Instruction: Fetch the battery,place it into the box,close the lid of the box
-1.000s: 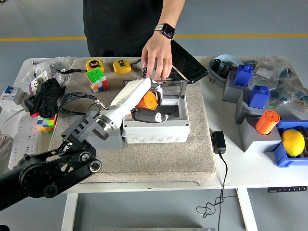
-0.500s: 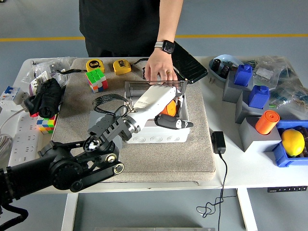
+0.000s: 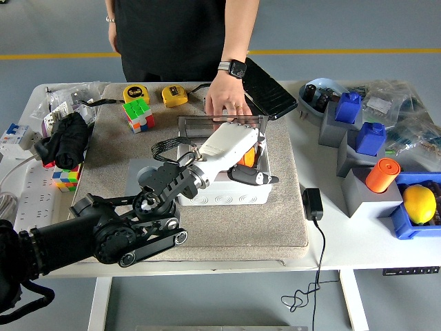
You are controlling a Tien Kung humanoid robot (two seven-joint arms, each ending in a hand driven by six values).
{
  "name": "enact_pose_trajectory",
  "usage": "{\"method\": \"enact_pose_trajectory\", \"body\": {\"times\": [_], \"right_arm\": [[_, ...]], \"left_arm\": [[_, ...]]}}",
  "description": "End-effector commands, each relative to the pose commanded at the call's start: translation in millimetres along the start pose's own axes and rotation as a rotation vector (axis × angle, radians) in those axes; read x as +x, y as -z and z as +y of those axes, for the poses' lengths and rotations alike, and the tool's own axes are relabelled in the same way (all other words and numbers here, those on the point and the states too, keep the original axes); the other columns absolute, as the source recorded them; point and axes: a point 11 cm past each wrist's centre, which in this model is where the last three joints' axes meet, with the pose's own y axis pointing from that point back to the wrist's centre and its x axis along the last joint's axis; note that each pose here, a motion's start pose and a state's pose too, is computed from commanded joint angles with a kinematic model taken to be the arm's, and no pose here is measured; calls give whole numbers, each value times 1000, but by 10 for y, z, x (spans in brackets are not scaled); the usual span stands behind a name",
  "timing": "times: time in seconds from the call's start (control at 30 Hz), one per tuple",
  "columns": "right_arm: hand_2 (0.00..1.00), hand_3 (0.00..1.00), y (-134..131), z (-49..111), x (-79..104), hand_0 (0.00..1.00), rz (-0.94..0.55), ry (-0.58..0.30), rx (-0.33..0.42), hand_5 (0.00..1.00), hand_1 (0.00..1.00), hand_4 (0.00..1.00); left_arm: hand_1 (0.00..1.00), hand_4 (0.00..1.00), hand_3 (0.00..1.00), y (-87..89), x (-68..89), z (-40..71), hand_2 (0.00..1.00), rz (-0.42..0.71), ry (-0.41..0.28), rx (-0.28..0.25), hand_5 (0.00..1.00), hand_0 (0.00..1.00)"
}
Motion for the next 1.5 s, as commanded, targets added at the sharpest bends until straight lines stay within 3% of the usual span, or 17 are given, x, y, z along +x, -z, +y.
{"method": "enact_pose_trajectory", "body": {"times": [0.07, 0.23, 0.27, 0.43, 0.47, 0.63, 0.67, 1.2, 1.43, 1.5], "right_arm": [[572, 518, 14, 1, -4, 599, -1, 1, 4, 447, 587, 920], [572, 518, 18, 1, -18, 599, -1, 4, 5, 447, 587, 920], [573, 519, 20, 1, -20, 599, -1, 5, 6, 446, 586, 920], [573, 519, 37, 1, -22, 599, -2, 5, 10, 446, 586, 920], [573, 519, 40, 1, -21, 600, -3, 5, 10, 446, 586, 920], [573, 519, 47, 2, -20, 600, -5, 5, 13, 446, 586, 920], [572, 519, 46, 2, -20, 599, -4, 5, 13, 446, 587, 920], [573, 519, 46, 1, -19, 599, -7, 4, 14, 448, 587, 921], [573, 519, 28, 1, -24, 599, -8, 4, 10, 447, 587, 921], [573, 518, 28, 1, -28, 599, -8, 5, 10, 446, 587, 921]], "left_arm": [[53, 998, 209, 49, -16, 6, 156, -5, 5, 15, 548, 57], [53, 998, 209, 92, -35, 15, 156, -11, 13, 27, 548, 57], [150, 998, 273, 97, -36, 16, 217, -11, 14, 29, 568, 120], [150, 998, 273, 113, -39, 16, 217, -12, 16, 31, 568, 120], [264, 998, 349, 114, -40, 14, 282, -13, 19, 32, 588, 152], [264, 998, 349, 114, -35, 9, 282, -10, 29, 35, 588, 152], [403, 998, 448, 117, -32, 6, 368, -9, 31, 38, 606, 201], [440, 998, 515, 84, 58, 58, 399, 49, 26, 48, 628, 210], [433, 998, 504, -132, 341, 153, 390, 203, -63, -35, 629, 206], [380, 998, 472, -194, 445, 180, 367, 250, -97, -63, 651, 185]]}}
